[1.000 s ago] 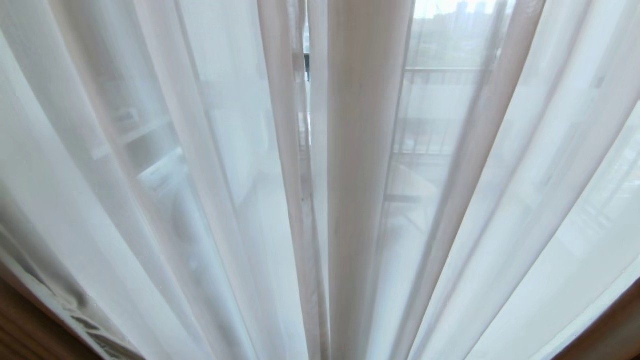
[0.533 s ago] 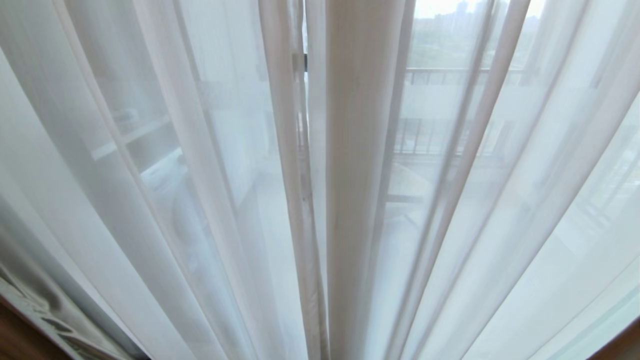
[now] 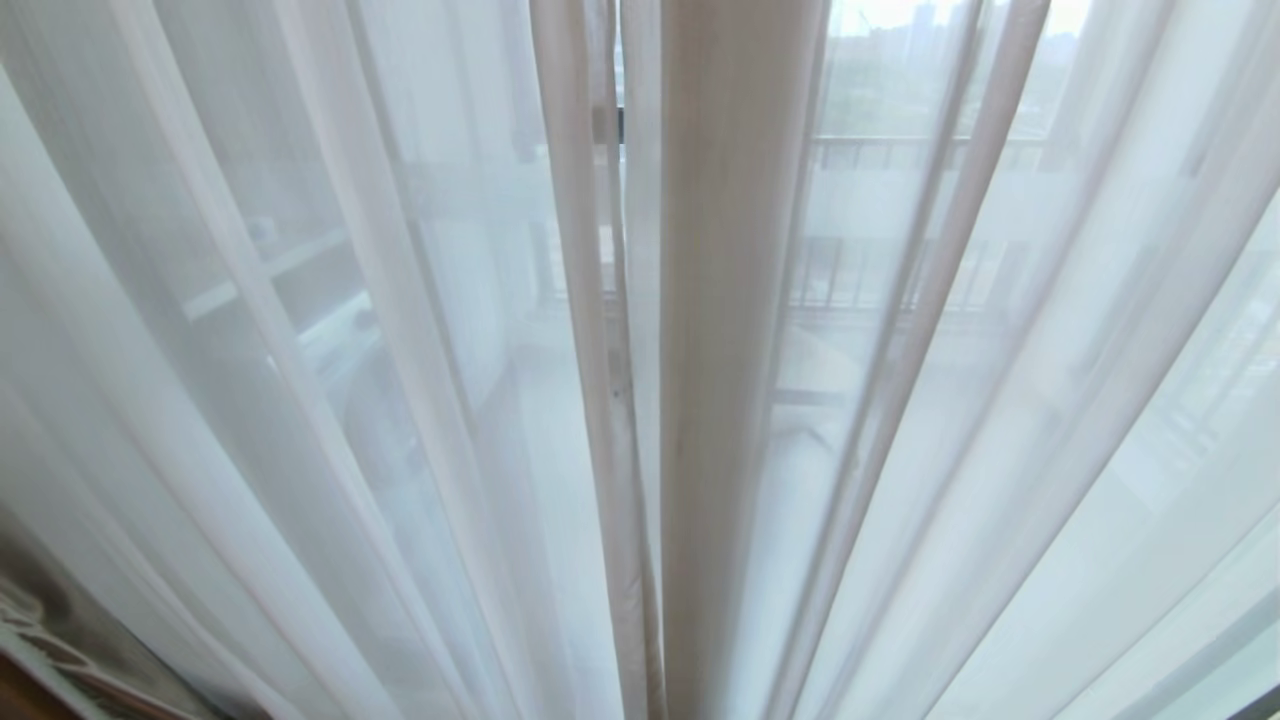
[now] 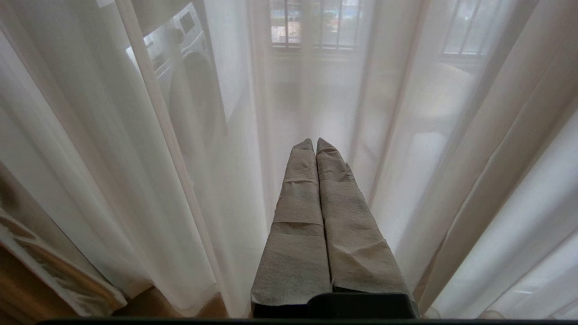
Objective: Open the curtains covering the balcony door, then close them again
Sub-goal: Pull the outer curtains open on both sides
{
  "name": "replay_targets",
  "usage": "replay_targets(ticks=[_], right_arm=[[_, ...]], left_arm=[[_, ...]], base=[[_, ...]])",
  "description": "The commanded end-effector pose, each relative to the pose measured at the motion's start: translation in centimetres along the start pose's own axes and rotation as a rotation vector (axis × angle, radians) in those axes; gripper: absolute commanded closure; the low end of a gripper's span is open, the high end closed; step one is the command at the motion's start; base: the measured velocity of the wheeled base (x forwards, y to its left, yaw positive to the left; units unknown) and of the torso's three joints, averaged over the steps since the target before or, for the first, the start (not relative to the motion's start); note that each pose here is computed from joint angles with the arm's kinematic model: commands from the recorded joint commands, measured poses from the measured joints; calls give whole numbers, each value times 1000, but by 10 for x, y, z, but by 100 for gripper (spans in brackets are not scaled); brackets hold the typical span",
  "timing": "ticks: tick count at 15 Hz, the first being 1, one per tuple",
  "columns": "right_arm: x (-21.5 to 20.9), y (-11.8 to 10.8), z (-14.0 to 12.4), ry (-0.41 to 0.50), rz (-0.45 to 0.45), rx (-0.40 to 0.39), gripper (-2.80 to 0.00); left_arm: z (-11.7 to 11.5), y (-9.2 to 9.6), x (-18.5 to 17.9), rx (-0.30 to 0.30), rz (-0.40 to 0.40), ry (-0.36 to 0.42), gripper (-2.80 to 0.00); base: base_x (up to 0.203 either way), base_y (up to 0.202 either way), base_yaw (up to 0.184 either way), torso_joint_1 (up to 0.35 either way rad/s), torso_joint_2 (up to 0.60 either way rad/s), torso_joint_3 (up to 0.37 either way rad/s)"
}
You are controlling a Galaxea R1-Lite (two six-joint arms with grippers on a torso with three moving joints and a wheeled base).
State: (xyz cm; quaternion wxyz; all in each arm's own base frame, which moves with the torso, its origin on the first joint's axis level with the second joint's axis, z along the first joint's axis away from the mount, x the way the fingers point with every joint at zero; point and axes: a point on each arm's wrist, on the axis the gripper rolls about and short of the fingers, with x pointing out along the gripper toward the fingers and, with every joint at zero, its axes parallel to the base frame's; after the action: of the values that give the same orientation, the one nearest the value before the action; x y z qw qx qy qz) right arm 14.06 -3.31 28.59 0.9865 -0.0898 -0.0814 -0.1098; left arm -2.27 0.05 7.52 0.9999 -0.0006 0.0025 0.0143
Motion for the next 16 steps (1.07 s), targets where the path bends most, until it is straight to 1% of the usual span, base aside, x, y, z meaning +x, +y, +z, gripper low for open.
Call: replay_targets(ticks=[1,3,7,8,13,16], right_arm=[[-1,16,-6,17,61,12,-280],[-5,20,-9,24,61,16,-280],[-7,20,-11,31,63,15,-280],[-8,20,-12,32,63,14,0],[-12,20,-12,28,61,15,0],[-21,20,-19,40,63,14,0]], left_arm=[[0,0,0,0,1,-1,0],[0,0,0,0,1,-1,0],[0,0,0,0,1,-1,0],[0,0,0,0,1,-1,0],[0,0,0,0,1,-1,0],[0,0,0,0,1,-1,0]], base=[[0,0,0,0,0,0],[0,0,0,0,0,0],[0,0,0,0,0,0],[0,0,0,0,0,0],[0,0,0,0,0,0],[0,0,0,0,0,0]])
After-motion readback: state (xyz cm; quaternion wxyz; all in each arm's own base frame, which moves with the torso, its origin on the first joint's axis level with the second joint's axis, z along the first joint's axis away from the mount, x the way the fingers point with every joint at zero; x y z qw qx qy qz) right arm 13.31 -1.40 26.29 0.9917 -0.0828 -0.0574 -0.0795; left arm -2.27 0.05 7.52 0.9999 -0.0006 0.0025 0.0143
